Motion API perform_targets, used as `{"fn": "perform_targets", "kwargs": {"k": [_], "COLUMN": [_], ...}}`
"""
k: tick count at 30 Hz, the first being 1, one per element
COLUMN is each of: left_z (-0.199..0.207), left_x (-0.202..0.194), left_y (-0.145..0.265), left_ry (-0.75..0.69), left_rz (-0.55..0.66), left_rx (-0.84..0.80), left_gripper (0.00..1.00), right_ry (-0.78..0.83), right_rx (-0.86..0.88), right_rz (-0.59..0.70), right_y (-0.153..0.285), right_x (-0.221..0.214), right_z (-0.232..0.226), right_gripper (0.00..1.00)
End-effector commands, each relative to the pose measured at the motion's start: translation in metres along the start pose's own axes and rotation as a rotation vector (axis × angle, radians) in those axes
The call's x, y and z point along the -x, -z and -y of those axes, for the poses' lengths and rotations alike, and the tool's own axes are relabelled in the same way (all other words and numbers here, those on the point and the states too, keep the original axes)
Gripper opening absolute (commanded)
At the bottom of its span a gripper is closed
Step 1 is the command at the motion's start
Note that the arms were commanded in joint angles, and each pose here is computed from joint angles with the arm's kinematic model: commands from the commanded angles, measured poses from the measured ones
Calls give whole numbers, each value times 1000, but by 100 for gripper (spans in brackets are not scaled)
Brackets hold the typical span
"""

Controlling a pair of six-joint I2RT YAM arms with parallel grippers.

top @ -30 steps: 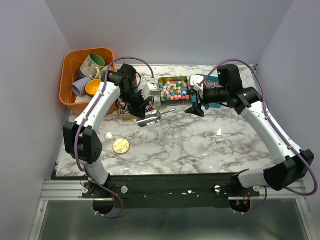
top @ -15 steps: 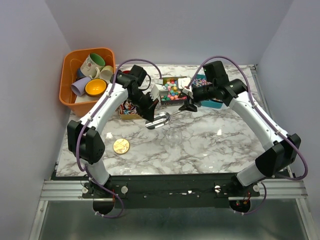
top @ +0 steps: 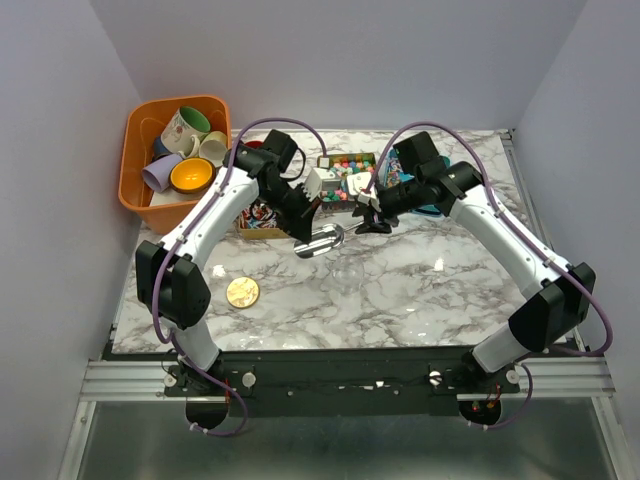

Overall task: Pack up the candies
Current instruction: Pick up the spatula from the center of the board.

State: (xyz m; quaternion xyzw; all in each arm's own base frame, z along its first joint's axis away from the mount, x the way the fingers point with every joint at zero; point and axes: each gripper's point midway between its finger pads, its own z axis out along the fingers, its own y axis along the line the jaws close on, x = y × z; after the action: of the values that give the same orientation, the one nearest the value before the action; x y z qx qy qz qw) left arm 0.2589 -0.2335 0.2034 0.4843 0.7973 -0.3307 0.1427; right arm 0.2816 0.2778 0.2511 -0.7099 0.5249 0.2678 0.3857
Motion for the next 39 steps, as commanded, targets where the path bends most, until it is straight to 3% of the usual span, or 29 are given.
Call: {"fn": "perform_targets", "kwargs": {"k": [1,16,28,39], "left_z": [2,0,-5,-7], "left_x": [20,15,13,13], "left_y": [8,6,0,-1], "left_ry": [-31,-15,28,26], "left_rz": [70,52,35,31], "left_rx": [13,20,28,37], "left_gripper": [0,0,0,0], "right_ry": [-46,-72,40,34], "right_rx": [59,44,59,46], "right_rz": [-25,-14,-123,-176], "right_y": [-5,-8,-21,-24], "right_x": [-13,-7,-14,-22], "right_z": [-22,-12,-18,-14], "right_gripper": [48,49,49,34]}}
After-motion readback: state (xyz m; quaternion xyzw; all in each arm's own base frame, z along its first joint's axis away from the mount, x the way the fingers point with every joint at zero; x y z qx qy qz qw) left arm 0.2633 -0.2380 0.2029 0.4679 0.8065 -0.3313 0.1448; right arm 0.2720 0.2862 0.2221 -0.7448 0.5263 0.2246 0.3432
